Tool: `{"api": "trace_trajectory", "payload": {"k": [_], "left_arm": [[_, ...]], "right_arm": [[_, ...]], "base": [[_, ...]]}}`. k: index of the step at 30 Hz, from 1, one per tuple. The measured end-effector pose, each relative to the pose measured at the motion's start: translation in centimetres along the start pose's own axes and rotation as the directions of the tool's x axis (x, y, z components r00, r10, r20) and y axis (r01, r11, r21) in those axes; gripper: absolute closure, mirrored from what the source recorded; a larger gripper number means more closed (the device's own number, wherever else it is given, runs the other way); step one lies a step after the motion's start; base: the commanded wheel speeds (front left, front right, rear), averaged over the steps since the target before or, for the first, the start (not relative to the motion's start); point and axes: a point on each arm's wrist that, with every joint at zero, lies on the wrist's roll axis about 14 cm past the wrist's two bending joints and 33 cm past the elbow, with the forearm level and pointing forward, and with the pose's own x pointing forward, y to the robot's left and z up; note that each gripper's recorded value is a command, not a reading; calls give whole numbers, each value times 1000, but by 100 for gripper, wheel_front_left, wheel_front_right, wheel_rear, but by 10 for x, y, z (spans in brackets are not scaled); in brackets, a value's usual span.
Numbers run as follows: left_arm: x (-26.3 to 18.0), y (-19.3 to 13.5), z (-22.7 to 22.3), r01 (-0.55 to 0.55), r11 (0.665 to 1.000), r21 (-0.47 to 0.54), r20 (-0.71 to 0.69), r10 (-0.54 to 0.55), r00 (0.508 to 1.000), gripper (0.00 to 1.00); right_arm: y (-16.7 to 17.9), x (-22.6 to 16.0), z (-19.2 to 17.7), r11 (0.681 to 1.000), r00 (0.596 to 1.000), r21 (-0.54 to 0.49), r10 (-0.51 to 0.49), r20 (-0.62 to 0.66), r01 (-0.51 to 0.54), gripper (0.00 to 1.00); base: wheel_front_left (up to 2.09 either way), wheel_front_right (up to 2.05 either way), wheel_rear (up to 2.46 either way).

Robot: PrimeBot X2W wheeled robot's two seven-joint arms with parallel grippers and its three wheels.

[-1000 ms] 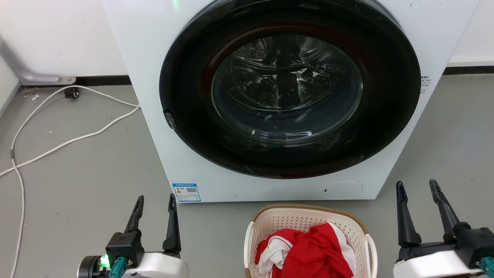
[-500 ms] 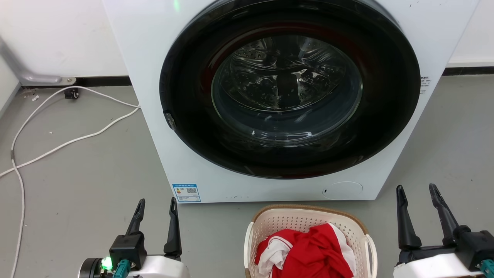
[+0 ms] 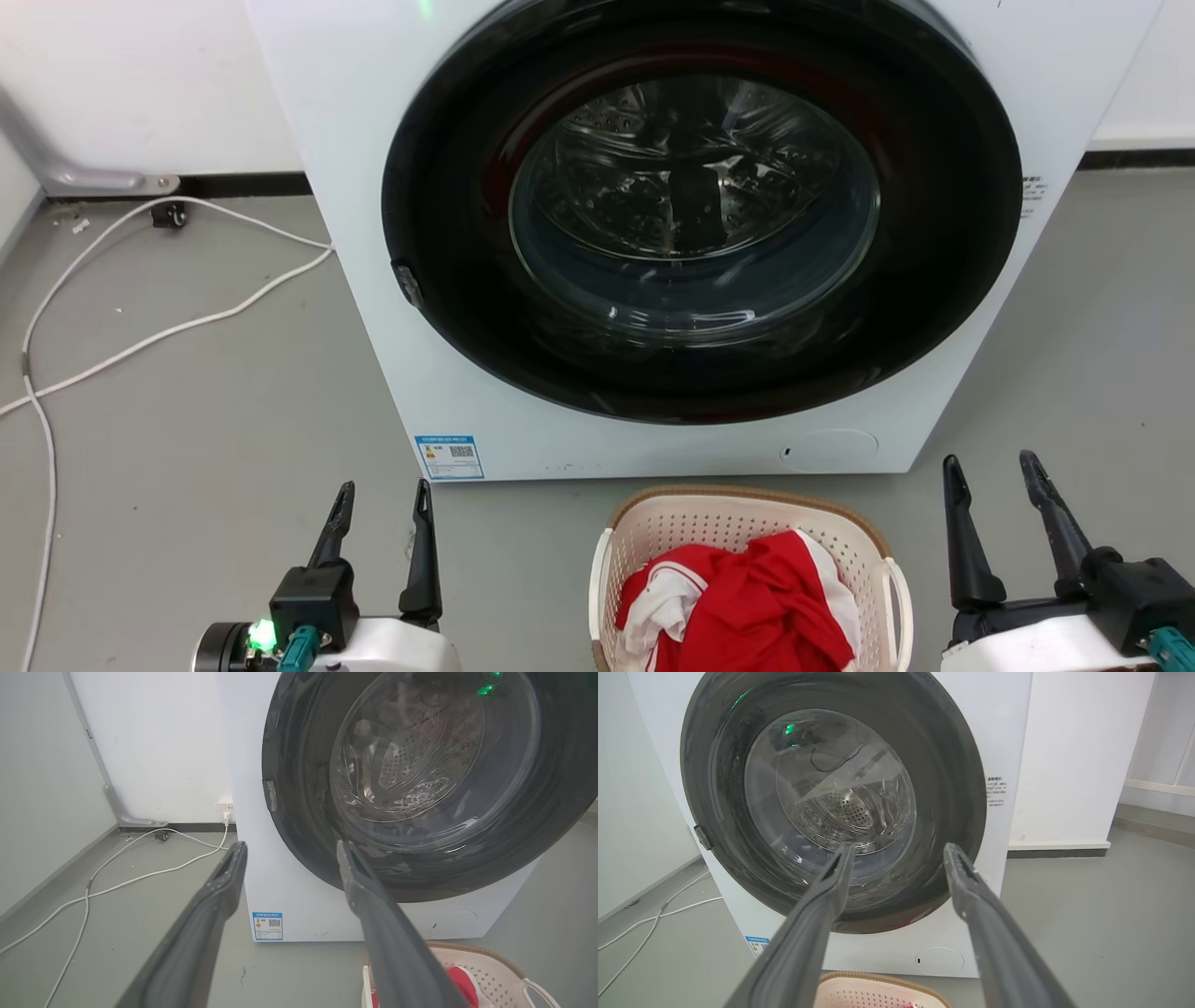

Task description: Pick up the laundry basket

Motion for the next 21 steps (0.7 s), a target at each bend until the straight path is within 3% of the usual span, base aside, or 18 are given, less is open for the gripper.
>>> {"api": "trace_trajectory", "payload": {"k": [11, 21], "left_arm": [[33, -34, -38, 141, 990, -10, -111, -141, 984, 0], [61, -66, -128, 262, 962, -74, -360, -271, 893, 0]], "right_arm": [[-40, 6, -58, 992, 978, -89, -104, -180, 89, 0], [-66, 18, -147, 980, 888, -177, -160, -432, 90, 0]], "base": [[0, 0, 0], [0, 0, 0]]}}
